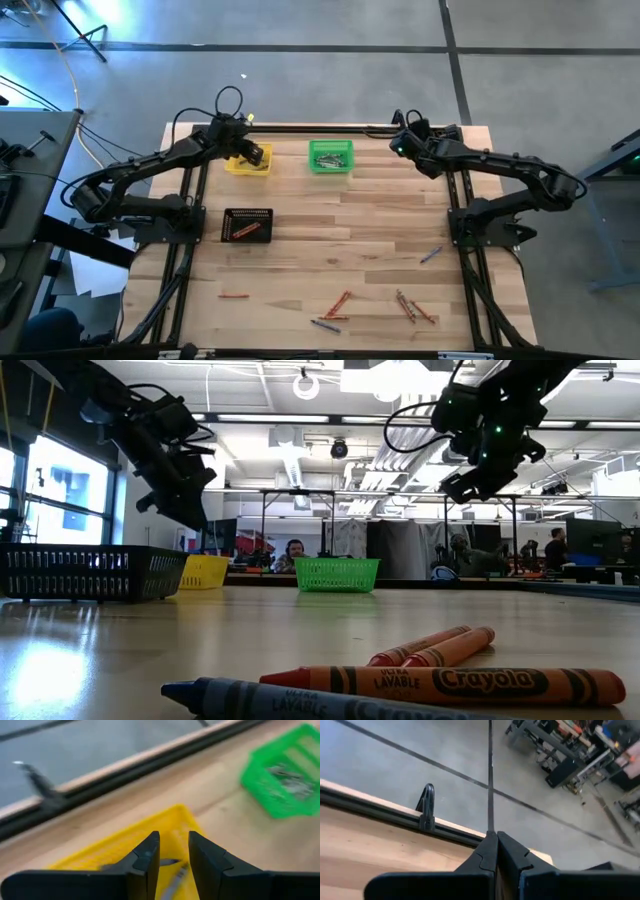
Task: Sort crayons
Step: Put the orange crayon into the black bin
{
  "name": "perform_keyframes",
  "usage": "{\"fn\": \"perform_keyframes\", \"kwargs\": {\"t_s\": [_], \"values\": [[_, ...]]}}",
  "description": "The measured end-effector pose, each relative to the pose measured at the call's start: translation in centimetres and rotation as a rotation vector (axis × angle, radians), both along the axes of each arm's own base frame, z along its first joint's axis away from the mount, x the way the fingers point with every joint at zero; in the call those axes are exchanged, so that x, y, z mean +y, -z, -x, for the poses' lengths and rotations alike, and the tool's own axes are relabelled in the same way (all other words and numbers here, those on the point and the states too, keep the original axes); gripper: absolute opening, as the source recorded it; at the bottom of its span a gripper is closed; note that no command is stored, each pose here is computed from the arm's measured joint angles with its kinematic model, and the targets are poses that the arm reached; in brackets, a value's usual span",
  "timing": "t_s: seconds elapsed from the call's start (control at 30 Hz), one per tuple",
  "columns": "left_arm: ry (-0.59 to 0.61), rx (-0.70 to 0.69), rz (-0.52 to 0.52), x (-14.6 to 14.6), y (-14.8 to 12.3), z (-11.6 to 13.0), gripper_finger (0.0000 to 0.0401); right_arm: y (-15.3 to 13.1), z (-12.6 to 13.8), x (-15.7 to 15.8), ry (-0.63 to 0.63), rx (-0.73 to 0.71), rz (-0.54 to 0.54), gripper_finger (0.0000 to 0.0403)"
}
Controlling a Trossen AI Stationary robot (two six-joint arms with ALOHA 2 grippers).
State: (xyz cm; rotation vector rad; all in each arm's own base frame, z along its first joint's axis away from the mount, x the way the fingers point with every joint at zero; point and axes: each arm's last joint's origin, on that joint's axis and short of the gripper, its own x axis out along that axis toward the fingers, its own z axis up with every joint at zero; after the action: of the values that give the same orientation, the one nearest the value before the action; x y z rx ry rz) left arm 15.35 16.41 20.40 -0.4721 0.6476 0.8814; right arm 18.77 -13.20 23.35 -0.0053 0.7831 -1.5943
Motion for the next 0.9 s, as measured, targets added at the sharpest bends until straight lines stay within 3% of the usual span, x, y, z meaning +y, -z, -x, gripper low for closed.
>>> {"fn": "perform_keyframes", "kwargs": {"t_s": [0.23, 0.53, 0.73, 0.9], "values": [[0.076, 0.055, -0.049, -1.3, 0.0, -1.2, 0.0092, 0.0, -0.2, 0.1, -0.034, 0.038, -0.010, 0.0000], [-0.148, 0.149, -0.146, -2.5, 0.1, -1.8, 0.0092, 0.3, -0.7, 0.4, -0.090, -0.150, -0.131, 0.0000], [-0.210, 0.229, -0.218, -3.1, 0.1, -1.9, 0.0092, 0.6, -1.2, 0.6, -0.152, -0.286, -0.275, 0.0000], [-0.230, 0.260, -0.193, -3.6, 0.4, -1.7, 0.0092, 0.8, -1.4, 0.9, -0.196, -0.375, -0.390, 0.0000]]}}
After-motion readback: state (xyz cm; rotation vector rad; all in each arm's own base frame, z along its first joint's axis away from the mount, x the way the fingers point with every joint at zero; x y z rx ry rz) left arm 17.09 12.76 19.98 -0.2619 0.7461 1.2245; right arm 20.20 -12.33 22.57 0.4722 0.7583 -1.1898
